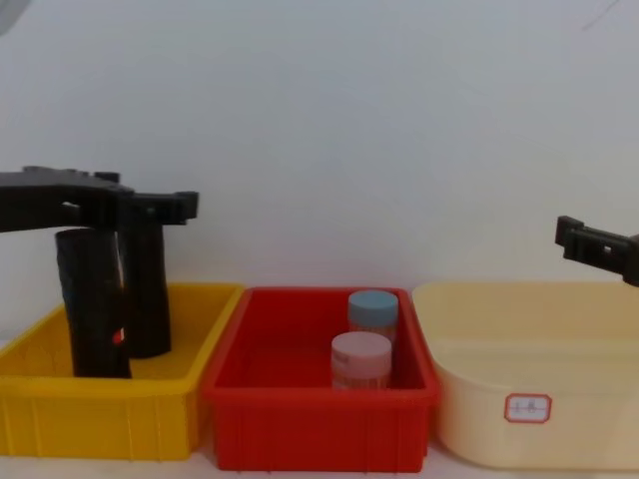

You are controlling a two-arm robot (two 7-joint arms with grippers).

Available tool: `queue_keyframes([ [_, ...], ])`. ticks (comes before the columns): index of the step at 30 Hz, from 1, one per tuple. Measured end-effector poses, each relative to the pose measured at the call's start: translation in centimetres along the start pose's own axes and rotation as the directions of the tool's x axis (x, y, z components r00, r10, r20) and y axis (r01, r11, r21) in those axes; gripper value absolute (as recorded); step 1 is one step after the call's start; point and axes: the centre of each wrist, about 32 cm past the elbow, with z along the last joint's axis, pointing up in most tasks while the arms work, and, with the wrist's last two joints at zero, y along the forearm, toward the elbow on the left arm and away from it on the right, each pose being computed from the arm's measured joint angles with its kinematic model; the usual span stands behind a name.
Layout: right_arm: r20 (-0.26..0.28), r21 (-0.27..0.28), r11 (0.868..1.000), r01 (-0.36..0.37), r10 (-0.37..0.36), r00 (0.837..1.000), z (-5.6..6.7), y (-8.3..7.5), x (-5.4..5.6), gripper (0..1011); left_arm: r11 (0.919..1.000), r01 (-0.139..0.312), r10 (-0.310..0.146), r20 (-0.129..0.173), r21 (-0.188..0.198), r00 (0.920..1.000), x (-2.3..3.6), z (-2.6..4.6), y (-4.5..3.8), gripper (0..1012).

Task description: Pick up the garbage bag with the one hand and transfer it to the other hand.

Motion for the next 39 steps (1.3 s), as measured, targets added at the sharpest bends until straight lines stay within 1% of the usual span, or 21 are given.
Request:
queue_keyframes([
  [6,0.0,0.0,1.0,0.0,0.0,1.0,0.0,0.0,0.0,1000,0.9988,-0.049,0.049,-0.031,0.007,0.9983,0.52,-0.53,0.78,1001],
  [7,0.0,0.0,1.0,0.0,0.0,1.0,0.0,0.0,0.0,1000,0.9979,-0.064,0.064,-0.042,0.009,0.997,0.69,-0.71,1.02,1001],
  [9,0.0,0.0,1.0,0.0,0.0,1.0,0.0,0.0,0.0,999,0.9971,-0.076,0.076,-0.053,0.011,0.9957,0.84,-0.93,1.2,1001],
  [10,0.0,0.0,1.0,0.0,0.0,1.0,0.0,0.0,0.0,1000,0.9961,-0.087,0.088,-0.065,0.015,0.994,0.98,-1.19,1.39,1001],
  [13,0.0,0.0,1.0,0.0,0.0,1.0,0.0,0.0,0.0,1000,0.9943,-0.104,0.106,-0.081,0.02,0.9911,1.28,-1.52,1.66,1001],
  [17,0.0,0.0,1.0,0.0,0.0,1.0,0.0,0.0,0.0,1000,0.9913,-0.128,0.131,-0.107,0.032,0.9857,1.75,-2.18,2.01,1001],
  [20,0.0,0.0,1.0,0.0,0.0,1.0,0.0,0.0,0.0,999,0.9896,-0.138,0.142,-0.118,0.041,0.9828,2.03,-2.57,2.13,1001],
  [22,0.0,0.0,1.0,0.0,0.0,1.0,0.0,0.0,0.0,1000,0.9887,-0.143,0.147,-0.122,0.045,0.9815,2.15,-2.76,2.15,1001],
  [26,0.0,0.0,1.0,0.0,0.0,1.0,0.0,0.0,0.0,1000,0.9863,-0.153,0.16,-0.133,0.061,0.9781,2.49,-3.41,2.06,1001],
  [29,0.0,0.0,1.0,0.0,0.0,1.0,0.0,0.0,0.0,999,0.9853,-0.156,0.165,-0.137,0.068,0.9768,2.66,-3.7,1.93,1001],
  [32,0.0,0.0,1.0,0.0,0.0,1.0,0.0,0.0,0.0,1000,0.9838,-0.16,0.17,-0.143,0.08,0.975,2.89,-4.21,1.62,1001],
  [39,0.0,0.0,1.0,0.0,0.0,1.0,0.0,0.0,0.0,1000,0.9817,-0.166,0.179,-0.149,0.092,0.9725,3.13,-4.86,0.9,1001],
])
